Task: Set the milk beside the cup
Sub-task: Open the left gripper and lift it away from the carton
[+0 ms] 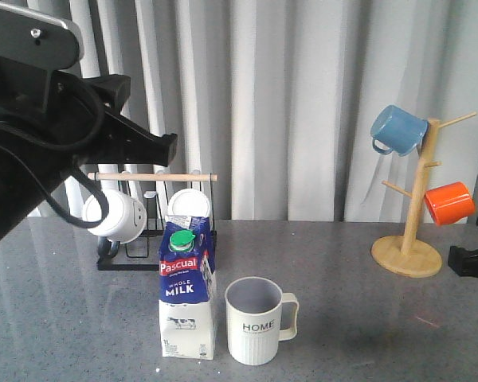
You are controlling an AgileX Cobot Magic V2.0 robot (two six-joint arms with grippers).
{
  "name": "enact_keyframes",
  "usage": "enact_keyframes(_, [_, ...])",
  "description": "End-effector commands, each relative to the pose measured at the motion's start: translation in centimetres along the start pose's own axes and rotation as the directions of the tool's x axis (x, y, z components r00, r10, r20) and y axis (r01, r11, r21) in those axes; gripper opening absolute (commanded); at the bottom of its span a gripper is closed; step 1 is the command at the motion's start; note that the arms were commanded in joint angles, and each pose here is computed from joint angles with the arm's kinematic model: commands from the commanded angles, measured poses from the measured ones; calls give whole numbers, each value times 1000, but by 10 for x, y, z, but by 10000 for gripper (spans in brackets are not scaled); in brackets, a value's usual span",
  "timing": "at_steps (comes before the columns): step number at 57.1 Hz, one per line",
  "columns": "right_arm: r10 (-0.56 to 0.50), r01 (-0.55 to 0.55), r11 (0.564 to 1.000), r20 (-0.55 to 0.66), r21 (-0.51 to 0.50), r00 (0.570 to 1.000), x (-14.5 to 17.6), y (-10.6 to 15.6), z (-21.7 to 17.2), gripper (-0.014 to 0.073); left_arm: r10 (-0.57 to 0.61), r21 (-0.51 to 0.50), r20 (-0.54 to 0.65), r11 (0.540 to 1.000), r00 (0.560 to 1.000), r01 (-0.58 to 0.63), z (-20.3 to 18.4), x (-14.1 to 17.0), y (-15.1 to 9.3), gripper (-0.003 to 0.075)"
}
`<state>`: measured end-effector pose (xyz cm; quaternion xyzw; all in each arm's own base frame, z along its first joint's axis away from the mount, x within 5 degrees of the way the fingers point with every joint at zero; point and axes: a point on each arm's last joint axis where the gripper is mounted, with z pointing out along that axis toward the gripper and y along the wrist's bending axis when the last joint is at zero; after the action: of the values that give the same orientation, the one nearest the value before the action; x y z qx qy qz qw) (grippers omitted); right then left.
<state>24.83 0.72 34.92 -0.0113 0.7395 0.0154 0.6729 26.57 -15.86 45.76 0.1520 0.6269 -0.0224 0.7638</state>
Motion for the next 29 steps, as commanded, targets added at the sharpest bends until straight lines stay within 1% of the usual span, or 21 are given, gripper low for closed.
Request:
enact_keyframes(1, [-4,6,1000,115,-11,993,-20,2,-3,-8,-84,26,54,996,995,83,-7,-18,1,-6])
enact_keyframes(6, [-4,6,1000,116,-11,993,-20,2,-3,-8,-151,51,95,988,984,147,-9,-22,0,-6])
enact_keyframes(11, [-4,6,1000,117,-11,993,-20,2,-3,-8,-167,96,157,983,973,153,-18,-22,-2,-6])
enact_keyframes(17, [-4,6,1000,117,-11,993,-20,2,-3,-8,-221,146,184,970,958,195,-30,-11,5,-6])
enact_keyframes(21, [-4,6,1000,117,-11,993,-20,2,-3,-8,-253,168,156,959,955,227,-41,1,13,-6])
enact_keyframes(22, [-4,6,1000,116,-11,993,-20,2,-3,-8,-265,175,134,955,955,240,-43,7,14,-6])
enact_keyframes(26, [-4,6,1000,116,-11,993,-20,2,-3,-8,-300,164,66,944,952,287,-57,24,25,-6])
enact_keyframes(29, [-4,6,1000,116,-11,993,-20,2,-3,-8,-317,138,21,940,948,311,-70,37,35,-6])
